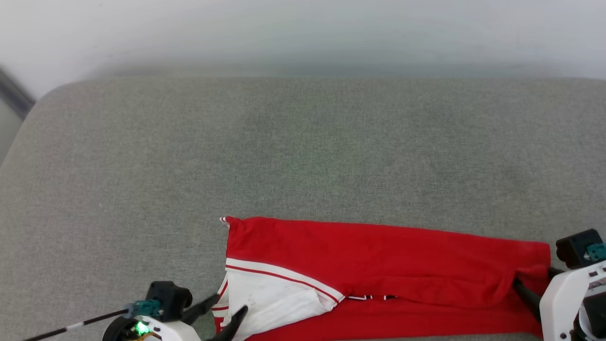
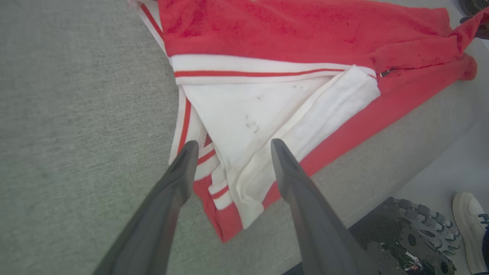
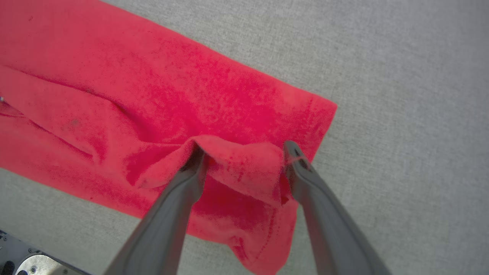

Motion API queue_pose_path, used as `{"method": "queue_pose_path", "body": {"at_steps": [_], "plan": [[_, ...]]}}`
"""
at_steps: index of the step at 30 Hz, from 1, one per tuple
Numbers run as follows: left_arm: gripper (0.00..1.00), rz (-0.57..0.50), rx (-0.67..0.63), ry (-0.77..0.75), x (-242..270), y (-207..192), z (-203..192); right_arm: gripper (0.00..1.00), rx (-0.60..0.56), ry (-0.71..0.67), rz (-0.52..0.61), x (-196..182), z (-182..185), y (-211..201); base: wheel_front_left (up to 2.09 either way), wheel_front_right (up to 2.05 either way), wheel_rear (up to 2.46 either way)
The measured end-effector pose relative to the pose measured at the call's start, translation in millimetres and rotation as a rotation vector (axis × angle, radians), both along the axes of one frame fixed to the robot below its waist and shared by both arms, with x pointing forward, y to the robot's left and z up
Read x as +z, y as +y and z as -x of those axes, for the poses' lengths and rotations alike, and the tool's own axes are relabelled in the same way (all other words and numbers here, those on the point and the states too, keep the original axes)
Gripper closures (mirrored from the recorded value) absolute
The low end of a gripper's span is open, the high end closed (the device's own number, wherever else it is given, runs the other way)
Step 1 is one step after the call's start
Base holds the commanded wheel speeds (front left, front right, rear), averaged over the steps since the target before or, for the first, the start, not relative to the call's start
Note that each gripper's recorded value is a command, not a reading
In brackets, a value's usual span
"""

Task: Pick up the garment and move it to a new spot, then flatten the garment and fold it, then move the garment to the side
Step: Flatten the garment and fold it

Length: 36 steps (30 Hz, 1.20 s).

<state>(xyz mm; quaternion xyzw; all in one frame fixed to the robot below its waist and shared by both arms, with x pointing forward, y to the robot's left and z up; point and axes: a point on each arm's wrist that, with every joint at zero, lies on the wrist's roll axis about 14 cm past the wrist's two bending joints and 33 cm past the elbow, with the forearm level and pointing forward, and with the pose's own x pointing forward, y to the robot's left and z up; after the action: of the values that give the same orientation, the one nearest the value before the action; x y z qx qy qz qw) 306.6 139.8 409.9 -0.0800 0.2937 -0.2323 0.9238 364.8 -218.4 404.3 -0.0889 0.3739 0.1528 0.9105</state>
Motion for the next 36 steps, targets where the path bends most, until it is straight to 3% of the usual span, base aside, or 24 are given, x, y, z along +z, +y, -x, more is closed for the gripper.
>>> {"method": "queue_pose_path", "body": {"at_steps": [8, 16, 25, 36], "plan": [[0.00, 0.065, 0.207, -0.383, 77.5, 26.3, -44.3, 0.00, -0.053, -0.165, -0.109, 51.4, -13.8, 10.7, 0.00, 0.00, 0.00], [0.00, 0.092, 0.446, -0.646, 137.5, 58.5, -61.3, 0.00, -0.154, -0.184, -0.138, 58.4, -8.8, 3.4, 0.00, 0.00, 0.00], [0.00, -0.067, 0.519, -0.722, 129.8, 85.0, -33.9, 0.00, -0.345, -0.116, -0.178, 26.0, 11.3, -16.5, 0.00, 0.00, 0.00], [0.00, -0.089, 0.501, -0.716, 118.7, 82.1, -34.1, 0.00, -0.469, 0.011, -0.196, -20.0, 16.9, -26.1, 0.00, 0.00, 0.00]]}}
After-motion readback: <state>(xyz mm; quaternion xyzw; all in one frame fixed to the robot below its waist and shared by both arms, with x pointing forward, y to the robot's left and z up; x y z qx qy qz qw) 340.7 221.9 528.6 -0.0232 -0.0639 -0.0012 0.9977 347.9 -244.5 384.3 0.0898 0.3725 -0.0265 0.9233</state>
